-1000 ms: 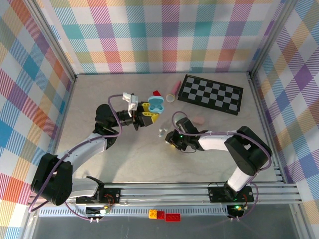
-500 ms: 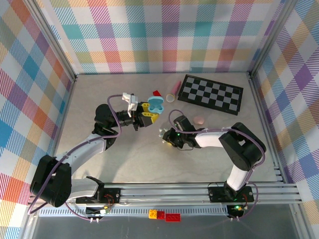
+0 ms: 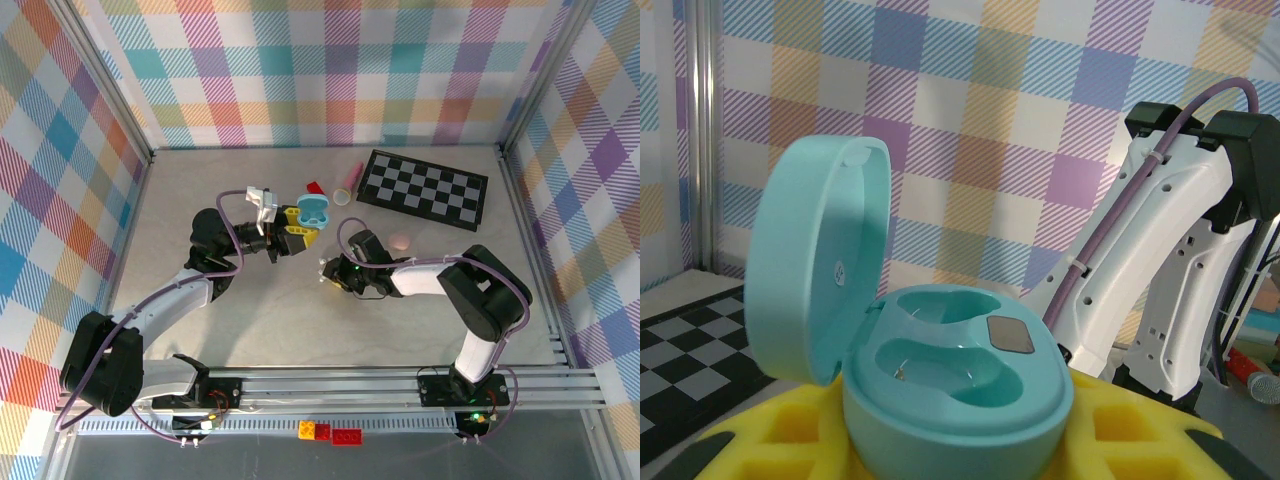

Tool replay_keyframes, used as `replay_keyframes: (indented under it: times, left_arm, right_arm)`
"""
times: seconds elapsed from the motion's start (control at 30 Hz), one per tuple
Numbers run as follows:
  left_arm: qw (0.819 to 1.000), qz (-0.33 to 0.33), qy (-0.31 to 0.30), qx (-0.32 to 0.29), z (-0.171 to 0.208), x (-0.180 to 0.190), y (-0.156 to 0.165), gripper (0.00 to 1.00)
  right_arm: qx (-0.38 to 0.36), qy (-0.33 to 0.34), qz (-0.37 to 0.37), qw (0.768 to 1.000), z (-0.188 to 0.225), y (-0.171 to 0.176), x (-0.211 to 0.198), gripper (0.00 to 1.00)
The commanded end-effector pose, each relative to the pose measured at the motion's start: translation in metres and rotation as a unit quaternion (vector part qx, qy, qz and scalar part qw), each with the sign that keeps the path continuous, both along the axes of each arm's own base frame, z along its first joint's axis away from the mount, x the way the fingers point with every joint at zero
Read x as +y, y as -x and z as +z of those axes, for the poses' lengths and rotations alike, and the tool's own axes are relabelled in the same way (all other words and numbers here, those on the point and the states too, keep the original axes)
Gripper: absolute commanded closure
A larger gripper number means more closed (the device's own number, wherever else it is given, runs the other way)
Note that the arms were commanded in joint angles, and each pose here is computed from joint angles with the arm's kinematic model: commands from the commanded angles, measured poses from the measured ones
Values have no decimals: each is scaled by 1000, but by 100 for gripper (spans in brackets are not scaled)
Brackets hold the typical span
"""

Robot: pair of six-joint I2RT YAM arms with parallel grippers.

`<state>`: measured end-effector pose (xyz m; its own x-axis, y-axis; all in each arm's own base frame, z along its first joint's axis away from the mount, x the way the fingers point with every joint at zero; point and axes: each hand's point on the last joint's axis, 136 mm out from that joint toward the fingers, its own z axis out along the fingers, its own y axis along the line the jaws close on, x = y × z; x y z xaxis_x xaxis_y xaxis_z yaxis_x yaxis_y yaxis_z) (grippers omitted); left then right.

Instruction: Insert the wireless bluetooth earbuds into the charging case

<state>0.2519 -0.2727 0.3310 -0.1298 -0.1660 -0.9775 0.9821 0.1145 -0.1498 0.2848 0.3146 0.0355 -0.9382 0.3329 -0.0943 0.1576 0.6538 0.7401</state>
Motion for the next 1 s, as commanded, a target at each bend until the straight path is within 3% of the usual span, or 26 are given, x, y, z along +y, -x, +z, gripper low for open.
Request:
replay_keyframes:
  times: [0.0,0.67,0.97]
  left_arm:
    - [1000,-5,4,-31,8,4,7,65]
    - [1000,-7,1,-27,5,4,7,65]
    - [1000,-8,1,-28,6,4,8,65]
  right_arm:
    - [-6,-4,15,1000,-5,0,4,71]
    - [8,-12,8,1000,-9,0,6,63]
    - [75,50,-28,996,-30,8,-13,72]
